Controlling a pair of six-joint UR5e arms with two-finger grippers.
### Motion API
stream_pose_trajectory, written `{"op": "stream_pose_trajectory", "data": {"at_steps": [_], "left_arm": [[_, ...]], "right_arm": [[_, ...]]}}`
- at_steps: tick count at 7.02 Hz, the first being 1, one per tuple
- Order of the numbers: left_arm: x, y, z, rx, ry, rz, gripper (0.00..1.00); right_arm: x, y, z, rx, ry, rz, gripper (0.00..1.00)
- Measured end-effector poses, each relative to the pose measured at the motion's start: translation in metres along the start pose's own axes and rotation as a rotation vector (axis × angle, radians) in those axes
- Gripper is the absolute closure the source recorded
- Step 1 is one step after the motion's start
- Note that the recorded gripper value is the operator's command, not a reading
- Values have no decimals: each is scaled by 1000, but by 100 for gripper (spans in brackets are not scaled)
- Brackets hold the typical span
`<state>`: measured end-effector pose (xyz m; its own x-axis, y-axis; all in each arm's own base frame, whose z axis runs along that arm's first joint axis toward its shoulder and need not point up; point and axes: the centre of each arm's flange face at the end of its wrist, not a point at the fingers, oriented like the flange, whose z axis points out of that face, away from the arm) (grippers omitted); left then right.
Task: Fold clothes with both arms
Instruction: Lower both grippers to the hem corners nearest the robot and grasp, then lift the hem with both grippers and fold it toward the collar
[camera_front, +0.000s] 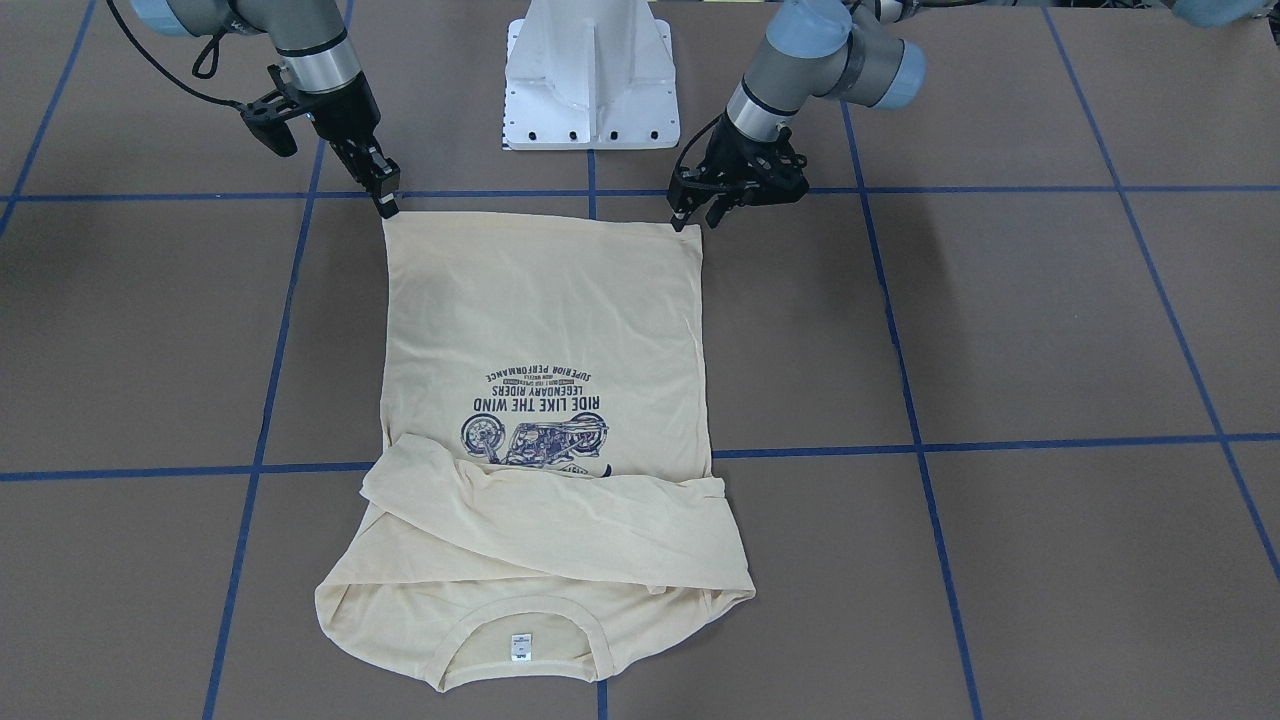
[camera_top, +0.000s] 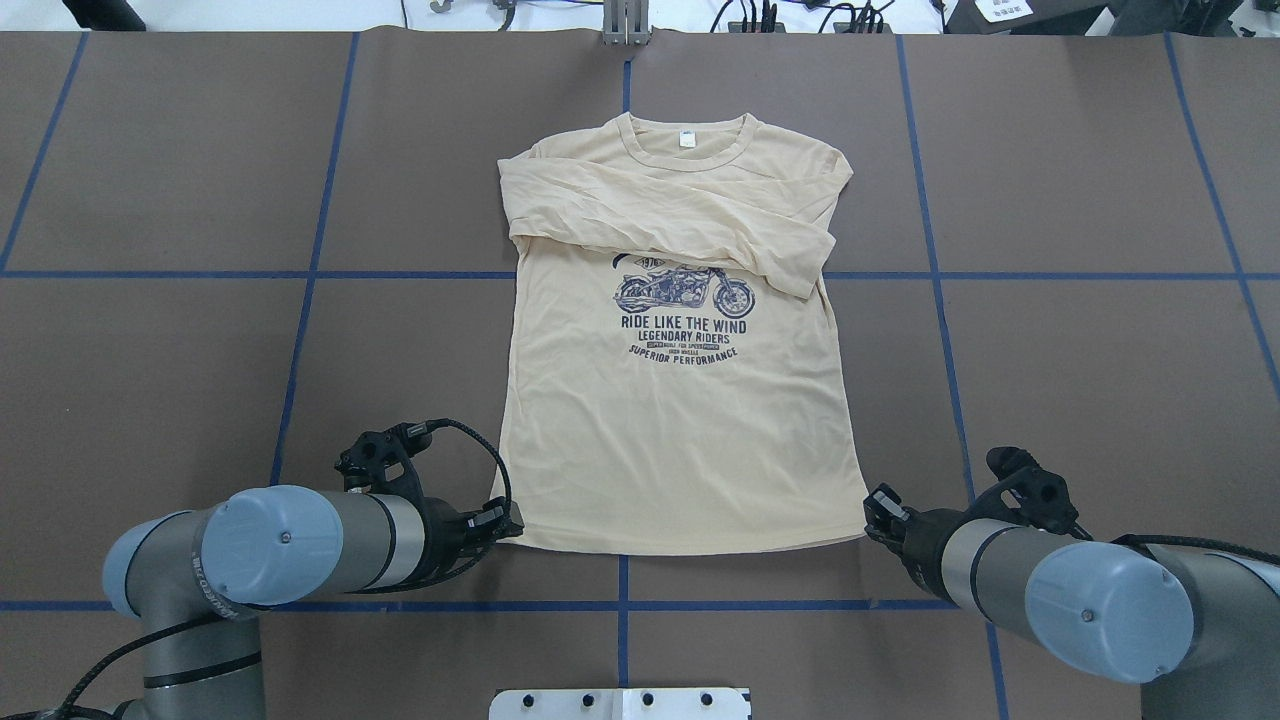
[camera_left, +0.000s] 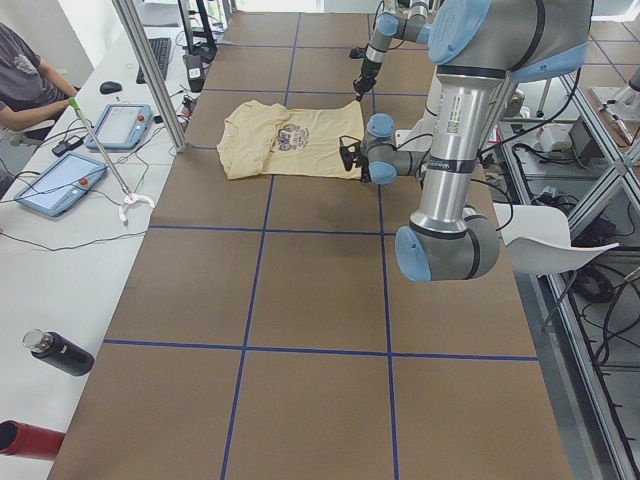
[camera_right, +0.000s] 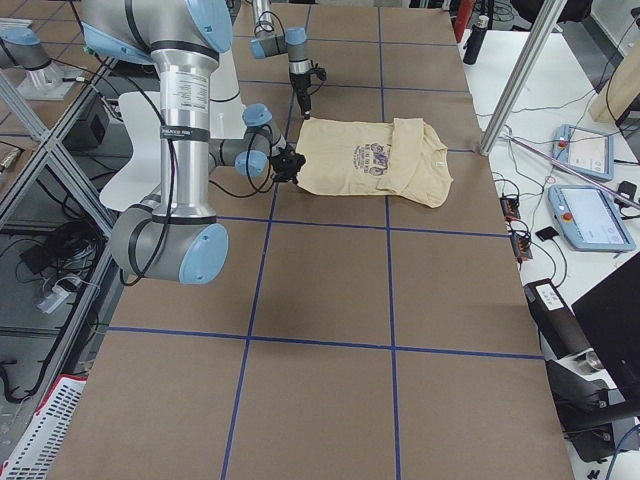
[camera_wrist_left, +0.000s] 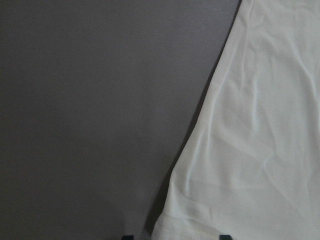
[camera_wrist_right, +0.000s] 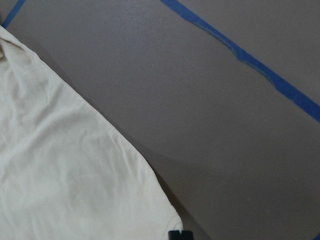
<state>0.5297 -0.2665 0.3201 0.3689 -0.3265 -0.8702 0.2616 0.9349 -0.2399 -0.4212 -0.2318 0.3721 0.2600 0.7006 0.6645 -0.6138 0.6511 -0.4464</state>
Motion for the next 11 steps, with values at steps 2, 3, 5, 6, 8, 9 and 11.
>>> {"op": "stream_pose_trajectory", "data": {"at_steps": [2,3,5,6,8,9,11], "left_arm": [[-1,0,2,0,-4,0,84],[-2,0,3,0,-6,0,100],[-2,-1,3,0,-6,-1,100],[0,0,0,-1,0,0,100],[9,3,-17,-11,33,3,100],[14,9,-30,-23,54,7,100],[25,28,-62,-55,67,10,100]], "right_arm": [[0,0,0,0,0,0,100],[0,0,0,-1,0,0,100],[-2,0,-3,-3,-4,2,100],[-2,0,-3,-3,-5,2,100],[-1,-2,-7,-5,-6,3,100],[2,-5,-18,-14,-6,2,100],[8,-7,-43,-62,12,4,100]]}}
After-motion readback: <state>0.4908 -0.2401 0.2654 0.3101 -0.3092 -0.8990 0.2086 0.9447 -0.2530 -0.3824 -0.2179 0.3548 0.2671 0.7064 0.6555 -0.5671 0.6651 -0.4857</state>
